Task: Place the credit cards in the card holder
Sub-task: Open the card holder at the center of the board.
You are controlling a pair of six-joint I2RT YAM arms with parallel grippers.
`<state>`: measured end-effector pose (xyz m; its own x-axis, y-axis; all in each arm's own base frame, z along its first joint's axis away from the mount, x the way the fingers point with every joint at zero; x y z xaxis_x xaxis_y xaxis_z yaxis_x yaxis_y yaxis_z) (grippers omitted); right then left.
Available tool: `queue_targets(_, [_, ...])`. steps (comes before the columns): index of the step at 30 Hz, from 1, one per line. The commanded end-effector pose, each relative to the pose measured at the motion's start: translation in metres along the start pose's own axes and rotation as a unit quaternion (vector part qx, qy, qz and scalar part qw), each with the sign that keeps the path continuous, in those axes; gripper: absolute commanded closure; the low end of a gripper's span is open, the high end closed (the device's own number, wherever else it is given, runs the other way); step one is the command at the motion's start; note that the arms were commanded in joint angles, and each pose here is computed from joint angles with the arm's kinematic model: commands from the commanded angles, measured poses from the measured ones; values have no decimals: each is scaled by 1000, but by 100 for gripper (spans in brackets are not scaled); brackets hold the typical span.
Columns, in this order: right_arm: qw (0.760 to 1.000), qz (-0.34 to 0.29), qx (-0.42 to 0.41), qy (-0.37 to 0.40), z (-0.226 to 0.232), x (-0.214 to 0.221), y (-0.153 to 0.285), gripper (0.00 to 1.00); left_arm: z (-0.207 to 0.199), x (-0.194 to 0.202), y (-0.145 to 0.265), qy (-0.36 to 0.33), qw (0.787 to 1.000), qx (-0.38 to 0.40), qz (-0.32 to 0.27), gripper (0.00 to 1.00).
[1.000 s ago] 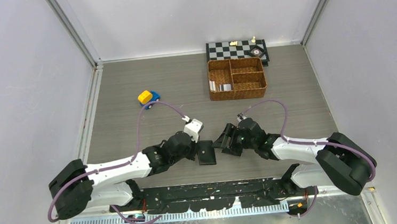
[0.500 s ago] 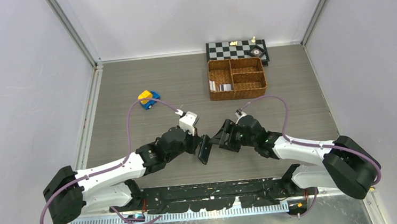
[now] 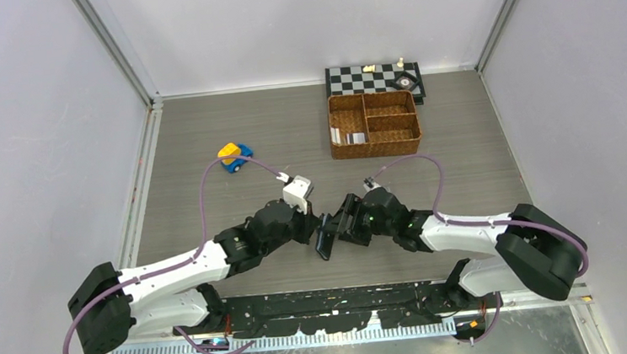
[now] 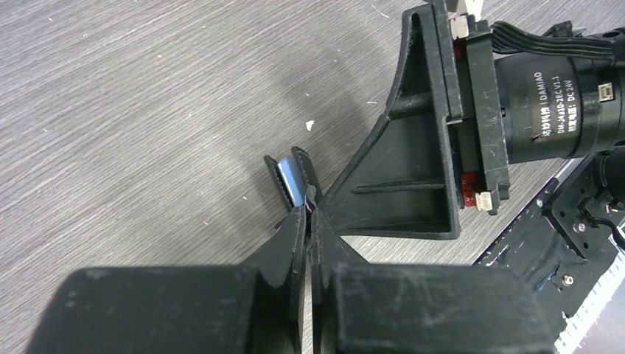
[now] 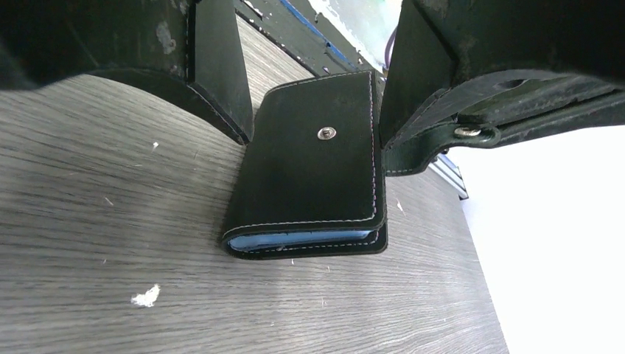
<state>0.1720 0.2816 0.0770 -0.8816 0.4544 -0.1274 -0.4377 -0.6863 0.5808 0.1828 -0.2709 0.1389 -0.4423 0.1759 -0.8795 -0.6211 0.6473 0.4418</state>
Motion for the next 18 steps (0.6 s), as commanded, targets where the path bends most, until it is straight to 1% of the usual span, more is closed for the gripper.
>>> queue_targets(1, [999,-23,-21,-9,23,-9,-5,32,-8,-34,6,18,998,14,-53,100])
queue_targets(6, [999,-27,3,-19,15,-9,-6,35,-8,-35,7,18,998,14,-54,100])
queue_targets(13, [1000,-28,-8,1,31,-11,1,35,-10,-35,5,16,998,18,-50,100])
queue_targets(18, [1000,-25,-5,4,30,-10,-1,34,-10,-34,5,15,999,17,-49,100])
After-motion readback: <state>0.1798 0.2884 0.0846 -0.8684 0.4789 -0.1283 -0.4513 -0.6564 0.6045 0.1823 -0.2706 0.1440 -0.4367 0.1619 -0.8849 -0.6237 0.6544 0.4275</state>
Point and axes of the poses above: each gripper's point midway between its finger pads, its own y axis back along the fingers, its own z axis along the line the jaws close on, x = y × z, the point moved 2 cm from there along y, back along the fingers, and after that the axes turned 6 degrees about -y, right-handed, at the moved point
